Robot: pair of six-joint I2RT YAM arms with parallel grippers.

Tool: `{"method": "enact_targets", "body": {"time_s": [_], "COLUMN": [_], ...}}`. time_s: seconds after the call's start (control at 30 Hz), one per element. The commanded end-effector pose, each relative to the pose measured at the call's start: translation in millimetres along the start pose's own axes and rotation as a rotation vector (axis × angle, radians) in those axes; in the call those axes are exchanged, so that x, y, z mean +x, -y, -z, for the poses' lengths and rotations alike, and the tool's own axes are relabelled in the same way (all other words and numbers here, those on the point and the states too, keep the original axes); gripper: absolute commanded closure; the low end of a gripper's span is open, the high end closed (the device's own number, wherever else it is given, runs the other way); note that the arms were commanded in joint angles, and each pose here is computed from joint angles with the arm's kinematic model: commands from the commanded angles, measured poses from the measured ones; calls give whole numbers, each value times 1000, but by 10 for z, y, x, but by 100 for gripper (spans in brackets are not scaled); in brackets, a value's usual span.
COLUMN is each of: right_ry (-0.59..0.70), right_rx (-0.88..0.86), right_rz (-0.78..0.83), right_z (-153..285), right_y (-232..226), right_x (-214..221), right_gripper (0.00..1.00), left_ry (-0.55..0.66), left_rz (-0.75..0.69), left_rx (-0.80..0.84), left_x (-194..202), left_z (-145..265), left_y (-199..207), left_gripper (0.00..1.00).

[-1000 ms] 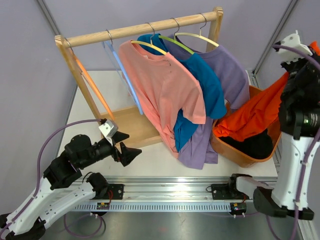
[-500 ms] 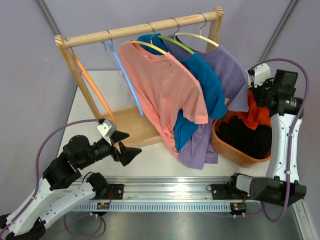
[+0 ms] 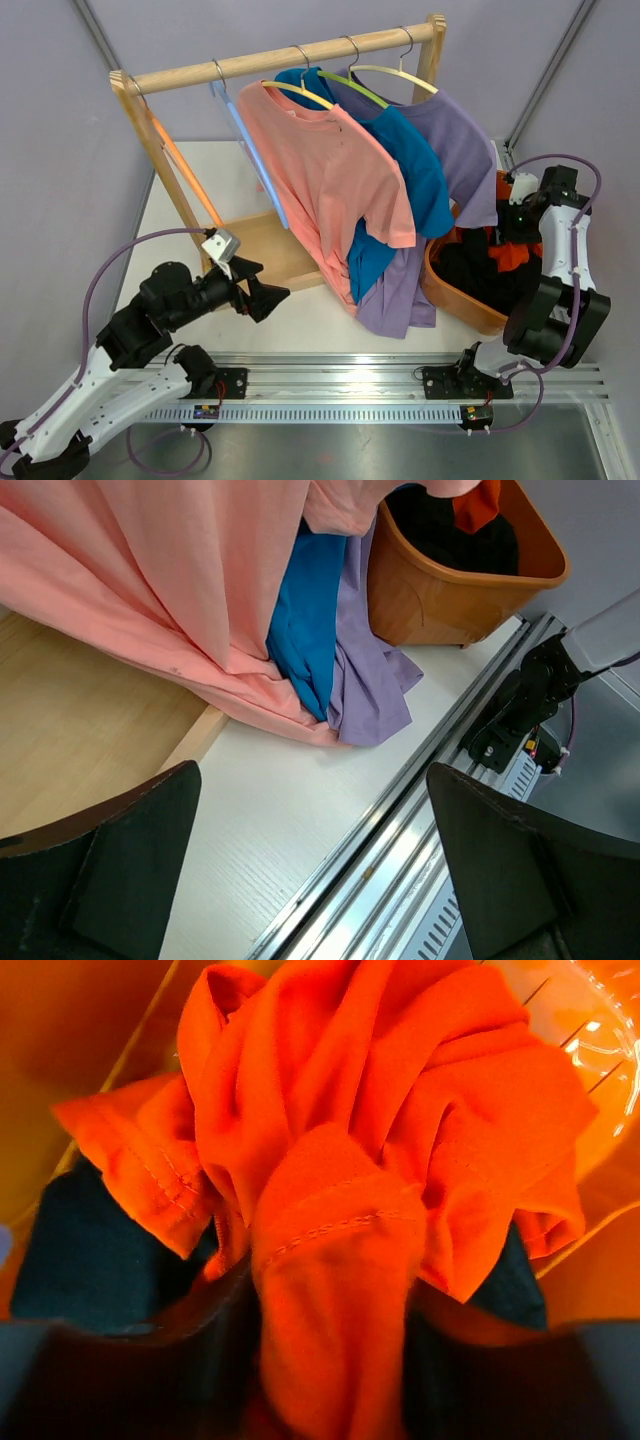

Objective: Remove the t-shirt from the hanger
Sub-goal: Place the tshirt into the basket, then grab a hanger with a tshirt on it with the right arm

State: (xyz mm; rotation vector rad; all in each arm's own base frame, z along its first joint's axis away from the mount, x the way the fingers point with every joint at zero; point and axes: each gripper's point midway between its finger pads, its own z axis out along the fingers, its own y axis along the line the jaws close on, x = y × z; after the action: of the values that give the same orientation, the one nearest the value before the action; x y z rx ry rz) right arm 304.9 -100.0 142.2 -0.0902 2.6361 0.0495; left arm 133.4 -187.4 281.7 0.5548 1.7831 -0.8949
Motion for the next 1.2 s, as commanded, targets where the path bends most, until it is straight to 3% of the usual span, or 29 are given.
{"method": "enact_targets", "body": {"time_s": [0.0, 0.23, 0.33, 0.43, 0.6, 0.73, 0.87, 1.17], "right_ry": [98, 349, 455, 580, 723, 881, 914, 943], "right_rx": [-29, 110, 89, -87, -492, -665, -778, -606], "right_rz": [38, 167, 218, 332, 567, 564, 518, 618], "right_z": [308, 1448, 1909, 2356, 2910, 3417, 3613, 3225], "right_y": [26, 103, -64, -559, -1953, -2340, -2715, -3308], "right_x": [-257, -978, -1198, -1330, -1434, -1716, -1877, -2132], "right_gripper": [36, 6, 4, 3, 5, 9, 15, 20], "left_ry": [15, -47, -22, -12, 3, -8, -15, 4], "left_rz": [53, 97, 99, 108, 140, 158, 177, 249], "left_rx": [-46, -115, -122, -131, -167, -179, -177, -201], "left_x": [-93, 99, 66, 55, 33, 8, -20, -108], "left_z": [-149, -201, -180, -173, -201, -221, -209, -192], "left_y": [-59, -192, -206, -217, -271, -272, -246, -236], "left_gripper": [1, 1, 1, 1, 1, 1, 1, 1]}}
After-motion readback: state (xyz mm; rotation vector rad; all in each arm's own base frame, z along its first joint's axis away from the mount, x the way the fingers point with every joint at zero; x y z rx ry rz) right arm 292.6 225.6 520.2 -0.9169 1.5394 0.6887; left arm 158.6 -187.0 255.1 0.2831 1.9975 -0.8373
